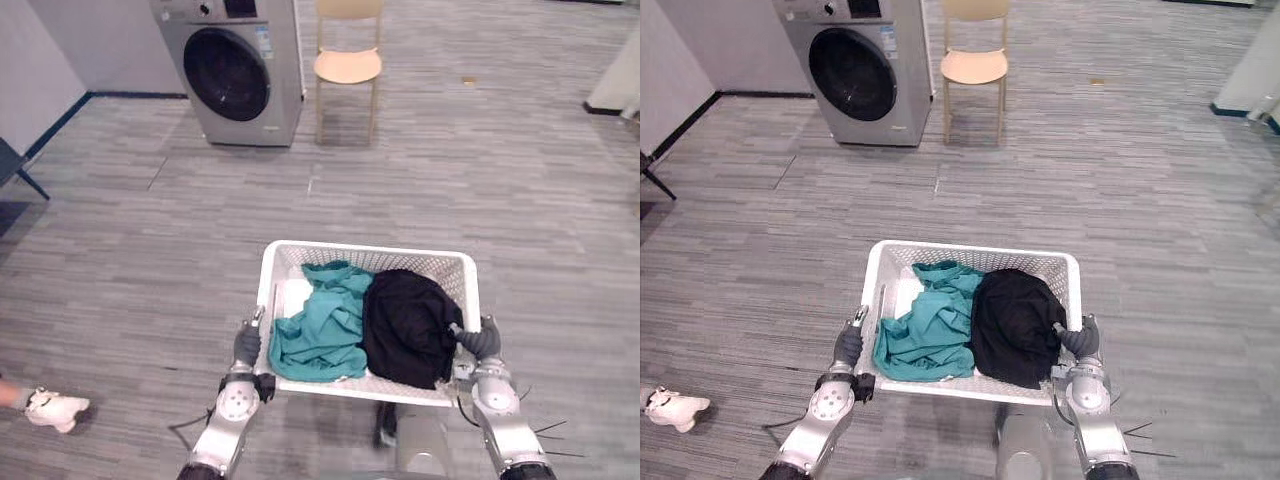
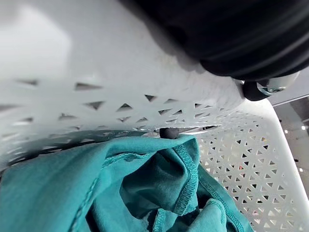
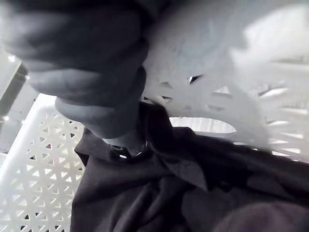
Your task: Pick up the laundry basket with both hands and put the clothes into the washing machine.
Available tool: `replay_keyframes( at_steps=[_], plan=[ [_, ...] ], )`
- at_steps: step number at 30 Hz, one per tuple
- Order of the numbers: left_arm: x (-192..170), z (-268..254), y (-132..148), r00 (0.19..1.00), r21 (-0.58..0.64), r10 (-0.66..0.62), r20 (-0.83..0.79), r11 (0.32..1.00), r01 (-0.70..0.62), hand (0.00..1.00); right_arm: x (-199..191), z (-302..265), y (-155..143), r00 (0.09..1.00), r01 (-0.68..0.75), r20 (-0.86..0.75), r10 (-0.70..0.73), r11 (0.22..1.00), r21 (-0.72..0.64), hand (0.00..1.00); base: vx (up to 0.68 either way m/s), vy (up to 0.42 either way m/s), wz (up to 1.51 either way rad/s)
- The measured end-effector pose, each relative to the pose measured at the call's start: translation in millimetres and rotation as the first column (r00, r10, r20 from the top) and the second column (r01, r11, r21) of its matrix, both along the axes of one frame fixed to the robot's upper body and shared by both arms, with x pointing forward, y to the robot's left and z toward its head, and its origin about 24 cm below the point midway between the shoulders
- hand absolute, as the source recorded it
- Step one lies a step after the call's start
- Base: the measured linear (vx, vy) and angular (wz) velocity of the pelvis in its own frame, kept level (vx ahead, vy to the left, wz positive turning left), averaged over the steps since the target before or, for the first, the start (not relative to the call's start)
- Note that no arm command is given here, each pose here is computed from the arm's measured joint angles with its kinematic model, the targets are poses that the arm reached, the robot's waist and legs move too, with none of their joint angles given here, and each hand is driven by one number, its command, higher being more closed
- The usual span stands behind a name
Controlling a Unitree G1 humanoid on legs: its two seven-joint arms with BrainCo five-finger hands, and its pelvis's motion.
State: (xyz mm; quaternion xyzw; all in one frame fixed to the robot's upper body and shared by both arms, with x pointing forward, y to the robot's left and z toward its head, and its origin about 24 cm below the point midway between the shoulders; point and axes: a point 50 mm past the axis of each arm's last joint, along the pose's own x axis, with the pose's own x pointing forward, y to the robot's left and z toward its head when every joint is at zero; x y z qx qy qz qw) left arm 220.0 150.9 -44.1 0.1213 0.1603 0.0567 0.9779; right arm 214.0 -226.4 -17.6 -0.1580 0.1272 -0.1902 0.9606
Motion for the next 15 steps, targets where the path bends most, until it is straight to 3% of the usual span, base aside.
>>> replay_keyframes(
  at_steps=[7,15],
  plan=[
    [-9.4,-8.8,3.6,0.999,-0.007,0.025,-0.037,1.0,-0.025,1.0,-1.3,-2.3,3.5,1.0,-0.015,-0.011,0.015,1.0,0.02,1.0,0.89,-0.135,-0.3],
    [-24.6,-4.8,8.1,0.998,-0.044,0.067,-0.008,0.997,-0.068,1.0,7.0,1.7,6.4,0.999,-0.05,0.003,0.05,0.999,0.009,1.0,0.64,0.213,-0.53]
  ],
)
